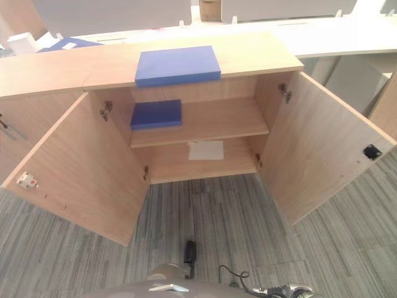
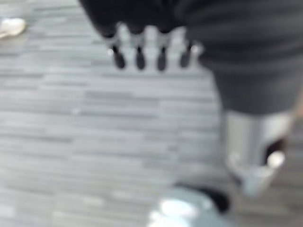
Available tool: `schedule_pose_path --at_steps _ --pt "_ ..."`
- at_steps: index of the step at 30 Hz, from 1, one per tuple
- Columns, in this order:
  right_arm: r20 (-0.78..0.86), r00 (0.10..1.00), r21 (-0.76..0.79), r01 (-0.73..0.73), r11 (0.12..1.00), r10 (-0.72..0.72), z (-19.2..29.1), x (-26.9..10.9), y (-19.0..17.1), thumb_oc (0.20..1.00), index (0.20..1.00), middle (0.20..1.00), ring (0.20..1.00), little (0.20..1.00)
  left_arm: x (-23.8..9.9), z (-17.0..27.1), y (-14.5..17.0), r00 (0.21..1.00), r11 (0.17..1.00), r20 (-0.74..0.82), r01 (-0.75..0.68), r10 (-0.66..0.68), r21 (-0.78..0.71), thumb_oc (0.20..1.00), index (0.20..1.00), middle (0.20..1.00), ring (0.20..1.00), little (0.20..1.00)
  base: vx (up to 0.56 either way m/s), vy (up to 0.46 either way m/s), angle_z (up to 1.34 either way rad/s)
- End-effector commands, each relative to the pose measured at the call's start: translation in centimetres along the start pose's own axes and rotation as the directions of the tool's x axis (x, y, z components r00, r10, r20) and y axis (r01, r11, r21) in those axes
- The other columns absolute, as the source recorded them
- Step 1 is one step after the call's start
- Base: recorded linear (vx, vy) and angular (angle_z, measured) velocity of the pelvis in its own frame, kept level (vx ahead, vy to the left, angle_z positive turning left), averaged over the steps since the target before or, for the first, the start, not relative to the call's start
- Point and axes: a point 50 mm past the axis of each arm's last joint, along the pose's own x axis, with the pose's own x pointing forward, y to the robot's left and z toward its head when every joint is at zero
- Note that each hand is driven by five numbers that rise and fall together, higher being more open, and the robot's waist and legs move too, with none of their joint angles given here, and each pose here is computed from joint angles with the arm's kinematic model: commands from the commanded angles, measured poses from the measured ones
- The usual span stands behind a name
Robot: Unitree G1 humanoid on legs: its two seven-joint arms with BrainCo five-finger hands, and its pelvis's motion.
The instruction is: Put the empty folder in the office cabinet
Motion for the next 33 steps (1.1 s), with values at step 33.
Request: schedule_pose_path --at_steps 33 --pt "0.171 0.985 0.171 -0.005 0.985 -0.025 1.7 -1.1 -2.4 1.0 1.0 1.0 1.0 1.0 -0.1 0.2 2.4 0.998 0.998 0.031 -0.052 0.051 0.018 1.0 1.0 1.0 1.0 1.0 0.17 -0.125 0.13"
